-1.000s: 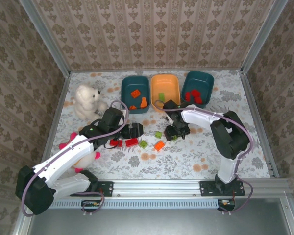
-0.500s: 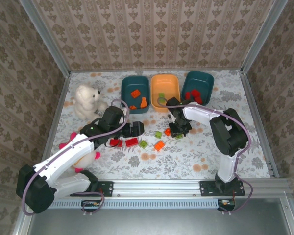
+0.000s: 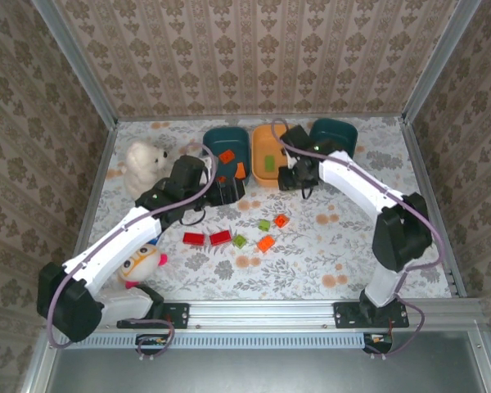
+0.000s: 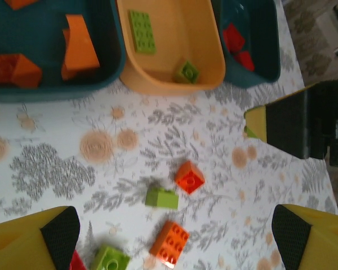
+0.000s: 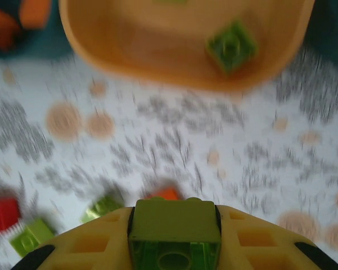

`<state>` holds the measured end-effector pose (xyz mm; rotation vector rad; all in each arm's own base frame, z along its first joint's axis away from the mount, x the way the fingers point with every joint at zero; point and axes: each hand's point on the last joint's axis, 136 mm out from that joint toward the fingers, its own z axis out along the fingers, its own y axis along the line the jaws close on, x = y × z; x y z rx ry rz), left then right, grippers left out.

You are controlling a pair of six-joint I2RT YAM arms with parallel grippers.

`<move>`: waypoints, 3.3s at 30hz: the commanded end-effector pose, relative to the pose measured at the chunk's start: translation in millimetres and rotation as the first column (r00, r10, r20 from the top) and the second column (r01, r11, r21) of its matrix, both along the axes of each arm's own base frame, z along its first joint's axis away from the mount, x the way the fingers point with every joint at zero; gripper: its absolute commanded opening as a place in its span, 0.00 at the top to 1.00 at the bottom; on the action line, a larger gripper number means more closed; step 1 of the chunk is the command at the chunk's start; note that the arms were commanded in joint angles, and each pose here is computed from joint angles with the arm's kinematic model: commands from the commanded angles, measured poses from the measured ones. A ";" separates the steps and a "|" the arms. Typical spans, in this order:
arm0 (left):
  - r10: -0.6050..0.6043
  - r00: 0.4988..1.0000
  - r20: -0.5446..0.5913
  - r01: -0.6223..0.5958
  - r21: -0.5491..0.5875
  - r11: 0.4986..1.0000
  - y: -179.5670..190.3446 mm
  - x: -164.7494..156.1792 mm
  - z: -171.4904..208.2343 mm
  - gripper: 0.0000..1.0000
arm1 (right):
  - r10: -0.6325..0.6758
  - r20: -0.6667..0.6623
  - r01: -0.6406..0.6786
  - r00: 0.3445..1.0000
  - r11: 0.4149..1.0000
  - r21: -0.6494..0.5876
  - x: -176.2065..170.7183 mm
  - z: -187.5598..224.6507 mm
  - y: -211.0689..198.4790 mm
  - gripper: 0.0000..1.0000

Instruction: Sort the legos into containers by color

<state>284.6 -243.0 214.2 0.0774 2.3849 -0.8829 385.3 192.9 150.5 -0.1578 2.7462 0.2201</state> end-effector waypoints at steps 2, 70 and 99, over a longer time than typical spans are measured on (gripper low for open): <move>0.020 0.999 0.033 -0.017 -0.072 0.997 -3.4 31.9 26.6 0.08 | -0.082 0.004 0.082 0.997 0.996 -0.041 50.0 -17.3 -3.2 0.70; 0.513 0.628 -0.586 -0.464 0.248 0.851 17.8 -83.9 -127.4 0.18 | 0.175 0.605 -0.455 0.777 0.820 0.347 -152.3 83.1 43.1 0.16; 0.385 0.639 -0.666 -0.088 0.434 0.897 -105.0 -104.4 -184.1 0.21 | 0.025 0.656 -0.321 0.755 0.885 0.336 -174.4 99.1 -19.6 0.13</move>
